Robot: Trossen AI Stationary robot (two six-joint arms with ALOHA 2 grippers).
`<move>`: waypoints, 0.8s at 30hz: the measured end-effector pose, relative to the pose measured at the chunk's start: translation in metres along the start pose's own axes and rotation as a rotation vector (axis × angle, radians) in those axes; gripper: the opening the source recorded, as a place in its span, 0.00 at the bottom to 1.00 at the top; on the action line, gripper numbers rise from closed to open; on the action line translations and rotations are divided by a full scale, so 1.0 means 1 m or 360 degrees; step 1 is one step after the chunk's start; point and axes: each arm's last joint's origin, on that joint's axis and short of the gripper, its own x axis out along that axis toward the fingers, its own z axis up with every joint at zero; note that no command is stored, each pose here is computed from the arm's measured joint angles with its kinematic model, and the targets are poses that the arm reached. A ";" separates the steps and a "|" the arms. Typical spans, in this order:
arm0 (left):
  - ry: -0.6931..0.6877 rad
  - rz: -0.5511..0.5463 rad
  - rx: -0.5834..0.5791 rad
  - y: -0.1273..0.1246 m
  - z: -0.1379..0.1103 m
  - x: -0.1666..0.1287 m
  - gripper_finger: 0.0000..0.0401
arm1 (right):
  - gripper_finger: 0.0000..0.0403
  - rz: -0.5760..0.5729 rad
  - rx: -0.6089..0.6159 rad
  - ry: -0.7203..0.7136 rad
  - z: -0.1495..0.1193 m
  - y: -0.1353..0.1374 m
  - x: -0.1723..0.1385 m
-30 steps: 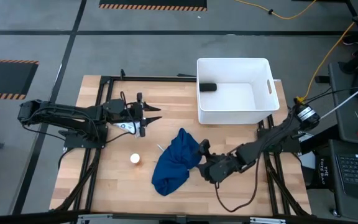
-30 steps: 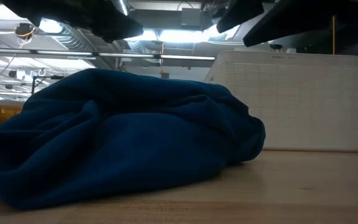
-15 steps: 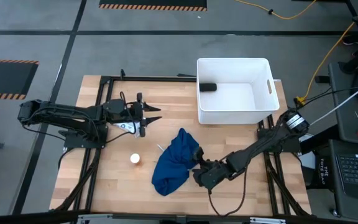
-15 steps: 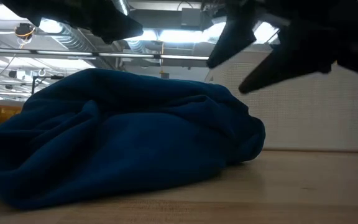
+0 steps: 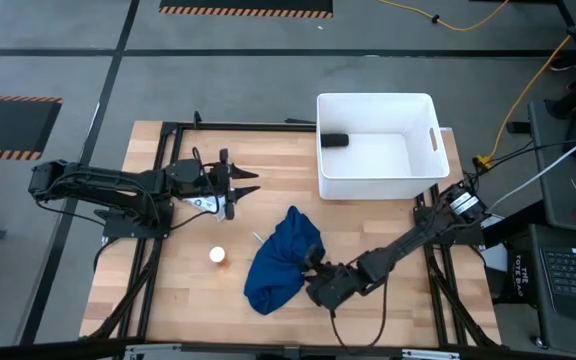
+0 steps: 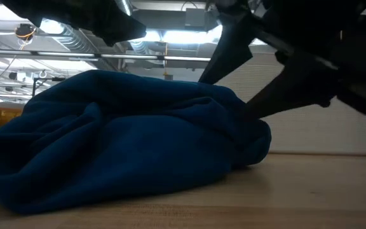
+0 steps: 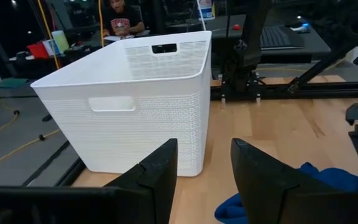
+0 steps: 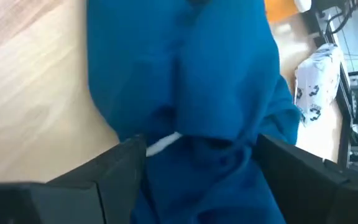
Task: Pick & place medical supplies in basket/bin
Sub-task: Put the blue patient gown into the white container
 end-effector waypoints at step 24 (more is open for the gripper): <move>0.0001 0.0002 -0.0066 0.000 0.000 0.000 0.36 | 0.75 0.0135 0.0146 0.0053 -0.028 -0.012 0.063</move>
